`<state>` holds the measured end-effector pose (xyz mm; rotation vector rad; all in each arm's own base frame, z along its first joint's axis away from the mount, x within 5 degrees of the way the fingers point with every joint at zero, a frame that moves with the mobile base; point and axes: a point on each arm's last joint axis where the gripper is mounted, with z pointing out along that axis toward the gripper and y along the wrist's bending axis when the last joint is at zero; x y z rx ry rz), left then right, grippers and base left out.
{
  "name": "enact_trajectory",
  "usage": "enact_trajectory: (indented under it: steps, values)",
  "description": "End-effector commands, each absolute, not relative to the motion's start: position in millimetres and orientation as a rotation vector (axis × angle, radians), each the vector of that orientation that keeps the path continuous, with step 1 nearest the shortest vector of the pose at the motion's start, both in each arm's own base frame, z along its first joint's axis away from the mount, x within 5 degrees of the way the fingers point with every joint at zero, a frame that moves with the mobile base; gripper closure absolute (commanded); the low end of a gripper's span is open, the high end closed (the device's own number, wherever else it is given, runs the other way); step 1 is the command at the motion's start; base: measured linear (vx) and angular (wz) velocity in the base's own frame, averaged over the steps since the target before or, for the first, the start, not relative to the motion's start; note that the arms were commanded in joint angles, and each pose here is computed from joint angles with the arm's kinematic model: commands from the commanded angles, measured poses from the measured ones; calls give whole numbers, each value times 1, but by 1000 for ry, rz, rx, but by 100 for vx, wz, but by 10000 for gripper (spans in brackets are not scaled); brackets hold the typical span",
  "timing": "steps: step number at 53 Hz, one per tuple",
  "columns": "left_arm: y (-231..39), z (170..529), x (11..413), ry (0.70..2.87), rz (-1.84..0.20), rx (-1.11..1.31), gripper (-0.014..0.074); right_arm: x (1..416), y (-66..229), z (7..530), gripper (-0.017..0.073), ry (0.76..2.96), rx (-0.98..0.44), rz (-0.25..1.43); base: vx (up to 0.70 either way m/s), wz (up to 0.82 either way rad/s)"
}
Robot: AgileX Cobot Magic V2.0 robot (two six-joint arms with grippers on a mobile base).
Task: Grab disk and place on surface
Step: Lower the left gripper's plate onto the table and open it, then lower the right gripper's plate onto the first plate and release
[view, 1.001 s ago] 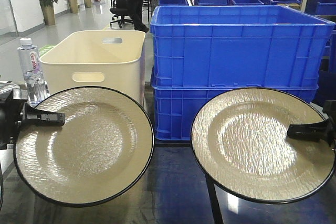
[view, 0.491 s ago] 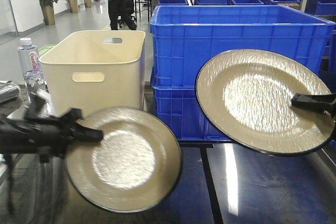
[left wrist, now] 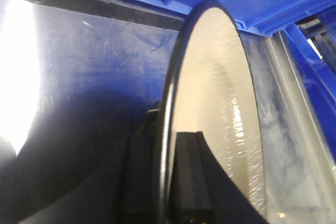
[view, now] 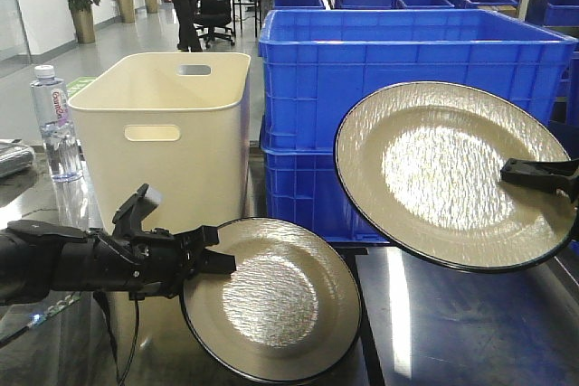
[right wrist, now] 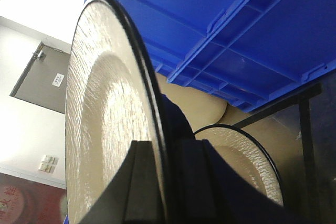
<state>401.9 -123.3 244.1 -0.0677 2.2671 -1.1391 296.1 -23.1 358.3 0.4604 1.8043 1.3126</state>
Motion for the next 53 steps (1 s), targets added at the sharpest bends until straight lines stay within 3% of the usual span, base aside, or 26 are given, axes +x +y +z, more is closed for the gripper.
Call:
enact_trajectory:
  steps: [1,13,19,28,36,46,53]
  values:
    - [-127,279,398,2148,-1173,-4,256,287,-20,395,568,1607,423,1438,0,0]
    - [-125,278,396,2125,-1007,244,25,287,-20,394,568,1615,402,1420,0,0]
    - [-115,282,395,2112,-881,358,-7,287,-19,393,568,1632,394,1408,0,0]
    - [-84,309,386,2075,-763,405,15,287,-19,388,568,1686,356,1343,0,0]
    - [-56,357,358,1975,-713,424,140,291,-11,380,568,1765,289,1210,0,0]
    - [-35,425,307,1801,-593,394,604,312,32,359,568,1863,294,1134,0,0]
    - [-29,458,273,1688,-502,381,603,332,73,339,568,1916,315,1122,0,0]
